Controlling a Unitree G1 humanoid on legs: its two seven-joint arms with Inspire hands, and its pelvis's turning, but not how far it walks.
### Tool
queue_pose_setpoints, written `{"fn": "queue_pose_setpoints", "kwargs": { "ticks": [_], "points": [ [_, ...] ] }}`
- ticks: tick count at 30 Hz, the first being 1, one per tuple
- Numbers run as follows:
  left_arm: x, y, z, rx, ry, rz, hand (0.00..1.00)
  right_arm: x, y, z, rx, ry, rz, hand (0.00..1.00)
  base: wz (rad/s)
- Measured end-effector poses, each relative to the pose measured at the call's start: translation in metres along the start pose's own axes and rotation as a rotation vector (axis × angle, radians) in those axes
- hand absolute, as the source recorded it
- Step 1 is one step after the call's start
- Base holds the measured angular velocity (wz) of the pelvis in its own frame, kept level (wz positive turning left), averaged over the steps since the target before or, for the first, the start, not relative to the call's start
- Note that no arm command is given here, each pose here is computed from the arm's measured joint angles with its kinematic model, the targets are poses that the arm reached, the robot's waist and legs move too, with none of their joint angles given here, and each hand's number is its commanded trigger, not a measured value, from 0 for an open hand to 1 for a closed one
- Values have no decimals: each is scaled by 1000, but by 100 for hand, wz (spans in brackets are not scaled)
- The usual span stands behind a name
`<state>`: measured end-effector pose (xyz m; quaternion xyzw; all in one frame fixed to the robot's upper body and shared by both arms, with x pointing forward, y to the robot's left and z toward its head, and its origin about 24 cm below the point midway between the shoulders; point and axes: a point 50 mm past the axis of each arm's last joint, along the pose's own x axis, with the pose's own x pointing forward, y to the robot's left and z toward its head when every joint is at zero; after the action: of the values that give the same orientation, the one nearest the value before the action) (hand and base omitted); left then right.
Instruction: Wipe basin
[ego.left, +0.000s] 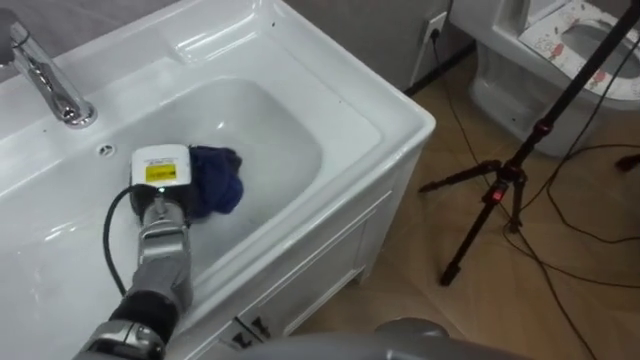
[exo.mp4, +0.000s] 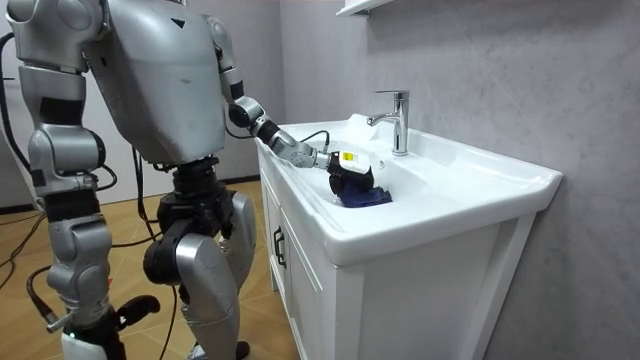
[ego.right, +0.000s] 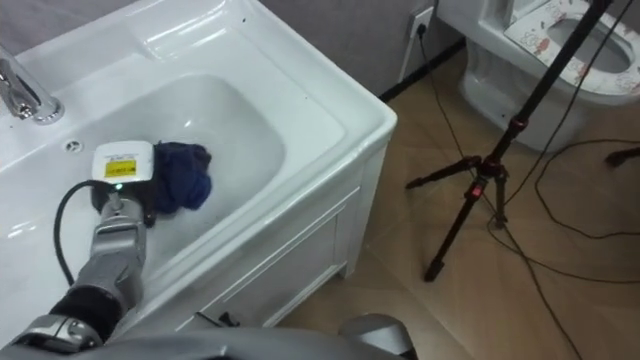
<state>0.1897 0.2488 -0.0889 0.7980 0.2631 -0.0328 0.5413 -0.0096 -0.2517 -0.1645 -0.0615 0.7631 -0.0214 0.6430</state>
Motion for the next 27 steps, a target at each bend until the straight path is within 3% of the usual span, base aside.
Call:
{"fn": "queue_pose_setpoints", "kwargs": {
  "ticks": [6,13,27],
  "points": [
    [-6,-17,-10,78,6,-56,100,-2,-6,10,-6,-12,-29,0,-1],
    [-6,-25,-26,135,56,-90,100,-3,-8,17,-75,-7,-53,0,5],
    [-5,-25,-38,237,87,-104,100,-6,-17,29,-83,-31,-107,0,11]
  ]
}}
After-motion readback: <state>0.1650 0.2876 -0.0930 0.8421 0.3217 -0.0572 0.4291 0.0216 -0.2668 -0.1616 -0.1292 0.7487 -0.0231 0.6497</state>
